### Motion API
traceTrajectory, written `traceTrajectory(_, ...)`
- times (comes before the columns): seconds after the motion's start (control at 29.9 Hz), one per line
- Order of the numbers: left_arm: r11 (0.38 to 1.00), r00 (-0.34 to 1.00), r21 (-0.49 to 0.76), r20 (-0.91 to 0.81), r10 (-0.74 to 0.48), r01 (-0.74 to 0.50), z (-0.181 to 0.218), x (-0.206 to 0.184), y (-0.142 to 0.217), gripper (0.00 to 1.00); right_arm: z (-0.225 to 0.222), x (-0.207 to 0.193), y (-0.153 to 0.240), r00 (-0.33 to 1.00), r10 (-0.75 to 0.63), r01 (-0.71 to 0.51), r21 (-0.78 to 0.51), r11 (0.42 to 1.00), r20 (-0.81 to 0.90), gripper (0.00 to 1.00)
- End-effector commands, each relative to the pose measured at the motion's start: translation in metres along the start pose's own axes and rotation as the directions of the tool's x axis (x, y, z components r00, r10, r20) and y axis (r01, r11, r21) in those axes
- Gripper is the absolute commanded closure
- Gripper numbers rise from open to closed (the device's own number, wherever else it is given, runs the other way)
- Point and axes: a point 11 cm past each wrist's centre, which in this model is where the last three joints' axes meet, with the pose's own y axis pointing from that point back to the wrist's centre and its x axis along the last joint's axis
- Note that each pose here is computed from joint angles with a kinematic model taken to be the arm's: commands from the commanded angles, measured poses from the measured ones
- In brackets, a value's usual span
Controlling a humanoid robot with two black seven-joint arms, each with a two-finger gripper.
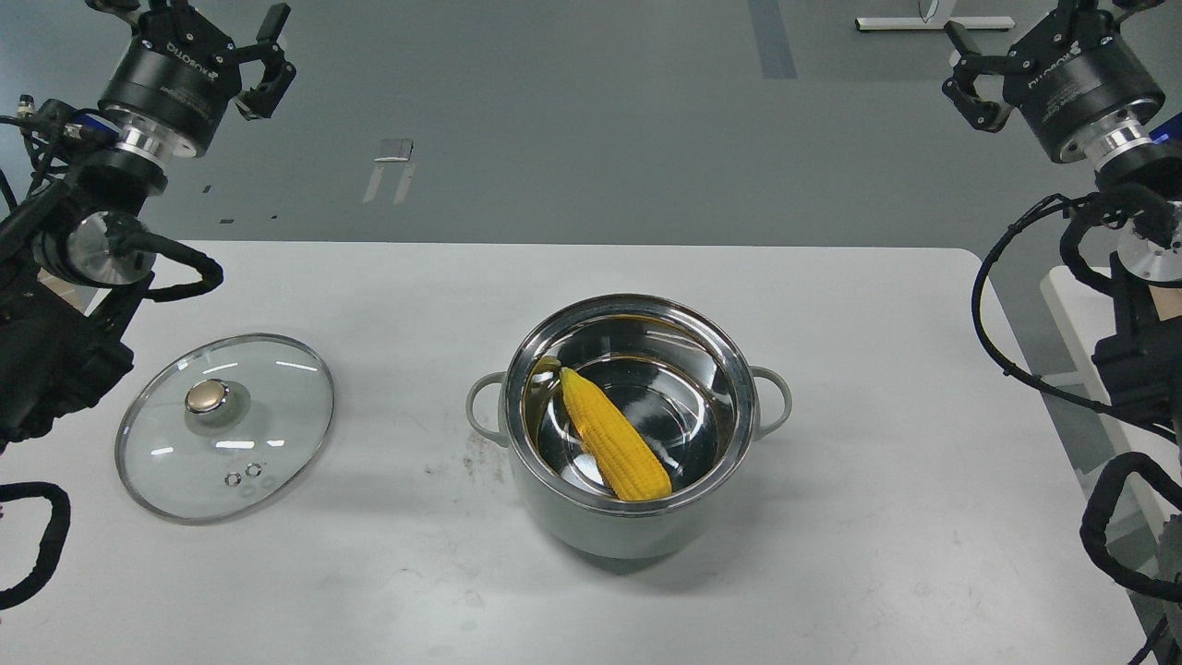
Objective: Open pot and put corn in
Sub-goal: 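Release the corn and raise the right gripper out of the pot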
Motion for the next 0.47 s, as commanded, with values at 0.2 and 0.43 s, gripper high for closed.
traceTrajectory(0.2,1.000,1.000,-0.011,-0.016,-0.020,0.020,-0.001,-0.009,-0.006,0.02,0.013,0.001,0.003,0.992,0.000,-0.004,0.030,1.000,0.130,0.00)
traceTrajectory(0.43,1.000,1.000,-0.010,-0.013,-0.021,0.020,0.000,-0.009,-0.006,0.02,0.011,-0.002,0.002,0.989,-0.009,-0.006,0.098,0.995,0.151,0.00)
